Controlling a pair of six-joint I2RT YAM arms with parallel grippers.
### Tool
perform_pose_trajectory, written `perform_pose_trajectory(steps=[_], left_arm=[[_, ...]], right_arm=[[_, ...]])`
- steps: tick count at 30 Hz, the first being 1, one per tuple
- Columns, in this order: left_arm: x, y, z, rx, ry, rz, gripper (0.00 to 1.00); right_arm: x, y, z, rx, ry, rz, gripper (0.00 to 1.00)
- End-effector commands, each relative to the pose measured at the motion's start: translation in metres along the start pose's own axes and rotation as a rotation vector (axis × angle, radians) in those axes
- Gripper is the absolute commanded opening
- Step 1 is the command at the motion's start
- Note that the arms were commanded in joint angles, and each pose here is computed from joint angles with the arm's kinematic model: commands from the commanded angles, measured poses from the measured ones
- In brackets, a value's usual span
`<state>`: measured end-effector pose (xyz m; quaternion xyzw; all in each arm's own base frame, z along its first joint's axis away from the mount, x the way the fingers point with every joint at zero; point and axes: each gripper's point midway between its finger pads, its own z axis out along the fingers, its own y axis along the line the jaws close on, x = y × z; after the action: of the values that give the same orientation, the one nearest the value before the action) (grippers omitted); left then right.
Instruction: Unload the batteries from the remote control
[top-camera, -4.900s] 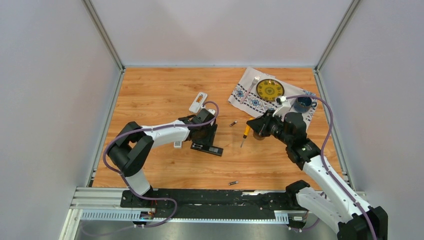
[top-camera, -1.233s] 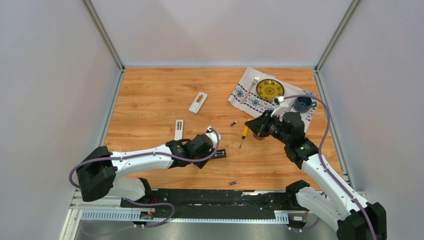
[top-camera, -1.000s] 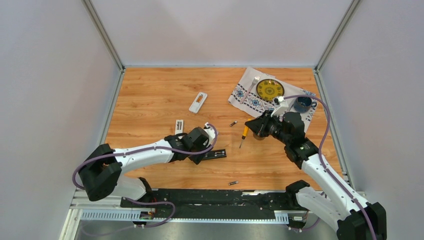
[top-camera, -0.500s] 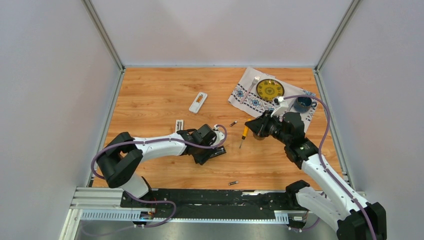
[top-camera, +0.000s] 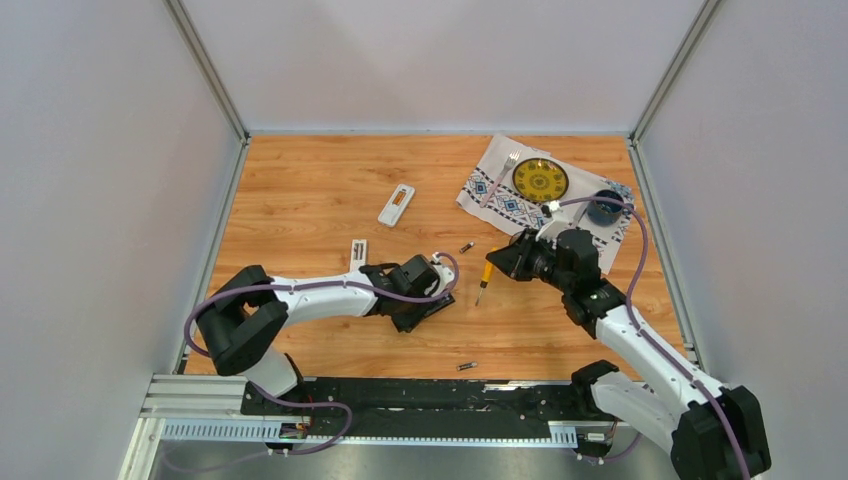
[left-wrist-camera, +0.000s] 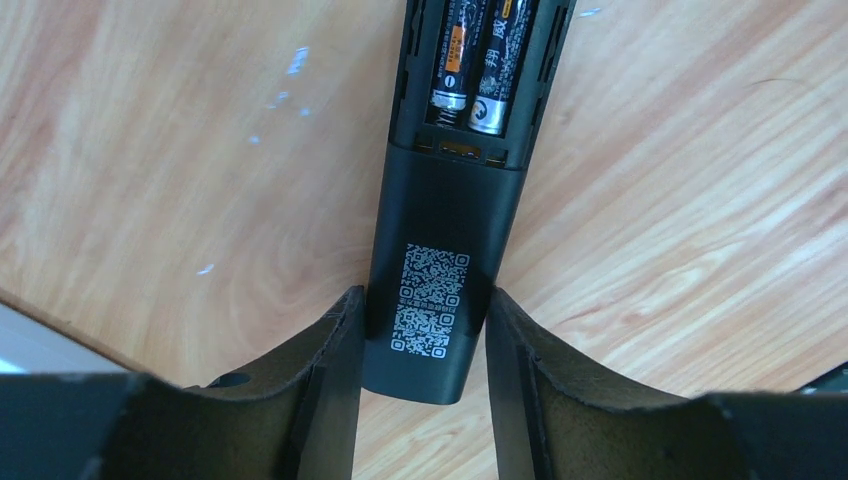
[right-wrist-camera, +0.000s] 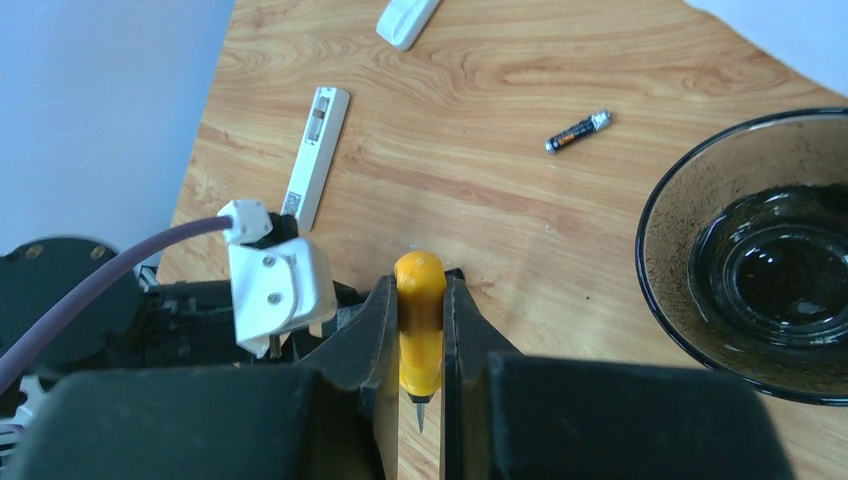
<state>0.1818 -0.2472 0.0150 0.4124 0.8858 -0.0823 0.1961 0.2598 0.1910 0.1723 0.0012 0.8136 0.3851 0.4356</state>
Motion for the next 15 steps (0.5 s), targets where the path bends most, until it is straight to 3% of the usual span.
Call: perform_pose_trajectory(steps=[1,8,12,15], left_arm=[[-0.011,-0.049,-0.001,0.095,-0.032,-0.005,0.25],[-0.011,-0.053,0.005,-0.001,-0.028,-0.049,0.26],[-0.006,-0.057,0.006,-0.009,-0.046,-0.067,0.45],[0.000,-0.055,0.004,-0.021,-0.060,-0.074,0.53]], right_arm=[[-0.004,0.007,0.011,-0.056,-0.021,0.032,0.00],[0.004,0.001,0.017,-0.052,-0.005,0.048,0.00],[0.009,-0.001,0.021,-0.050,0.009,0.051,0.00],[0.013,-0.001,0.024,-0.058,0.016,0.050,0.00]])
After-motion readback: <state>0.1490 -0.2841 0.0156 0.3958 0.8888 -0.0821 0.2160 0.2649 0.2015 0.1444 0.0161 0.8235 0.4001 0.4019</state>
